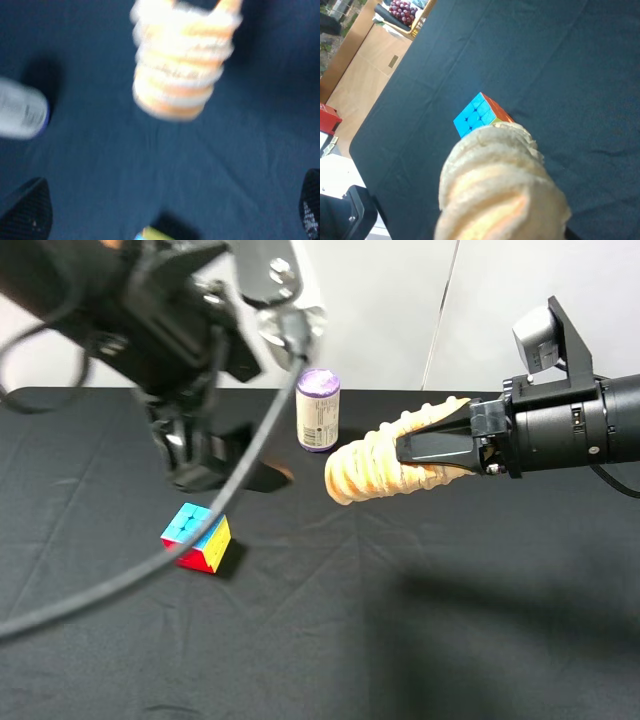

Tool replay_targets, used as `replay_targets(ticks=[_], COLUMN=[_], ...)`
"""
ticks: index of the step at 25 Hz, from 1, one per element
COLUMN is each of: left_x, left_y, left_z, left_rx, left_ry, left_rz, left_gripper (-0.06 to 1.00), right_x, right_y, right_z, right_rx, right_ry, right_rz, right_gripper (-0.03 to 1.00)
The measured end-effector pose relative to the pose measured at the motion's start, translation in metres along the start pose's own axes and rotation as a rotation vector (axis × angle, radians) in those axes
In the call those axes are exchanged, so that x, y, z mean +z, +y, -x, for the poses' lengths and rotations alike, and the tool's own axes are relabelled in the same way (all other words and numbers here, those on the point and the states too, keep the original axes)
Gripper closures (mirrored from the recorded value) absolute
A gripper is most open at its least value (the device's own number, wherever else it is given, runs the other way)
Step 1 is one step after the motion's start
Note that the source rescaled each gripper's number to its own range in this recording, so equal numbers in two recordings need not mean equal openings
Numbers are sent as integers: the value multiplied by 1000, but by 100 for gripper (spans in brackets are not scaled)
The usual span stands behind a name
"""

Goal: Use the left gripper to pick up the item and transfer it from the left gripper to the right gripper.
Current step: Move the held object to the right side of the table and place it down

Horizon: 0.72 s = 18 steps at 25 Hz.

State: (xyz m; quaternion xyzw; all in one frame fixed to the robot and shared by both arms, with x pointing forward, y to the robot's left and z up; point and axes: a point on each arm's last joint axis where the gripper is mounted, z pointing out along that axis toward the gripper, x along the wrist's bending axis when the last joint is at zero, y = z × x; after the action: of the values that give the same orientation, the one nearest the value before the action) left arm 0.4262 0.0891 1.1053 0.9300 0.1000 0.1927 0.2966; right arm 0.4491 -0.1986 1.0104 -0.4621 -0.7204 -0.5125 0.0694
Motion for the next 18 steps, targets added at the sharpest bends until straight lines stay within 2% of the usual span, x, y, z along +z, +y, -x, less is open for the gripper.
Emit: replay_targets(ticks=[5,9,13,18], left_x=[-30,-56,-79,-100], left_y=[-14,-23,-37,-74], left_z=[1,6,14,35], left_rx=[-154,-241,-287,-372], left_ry=[42,45,51,65], left_rz=[-94,-119,-124,-98], left_gripper=[-5,-4,-4,-4], right_x=[0,0,0,0], right_y=[0,0,0,0], right_z=[0,0,0,0], right_rx=[0,3,16,21], right_ry=[0,0,0,-2], right_rz=[0,0,0,-3], right_gripper=[94,94,95,95])
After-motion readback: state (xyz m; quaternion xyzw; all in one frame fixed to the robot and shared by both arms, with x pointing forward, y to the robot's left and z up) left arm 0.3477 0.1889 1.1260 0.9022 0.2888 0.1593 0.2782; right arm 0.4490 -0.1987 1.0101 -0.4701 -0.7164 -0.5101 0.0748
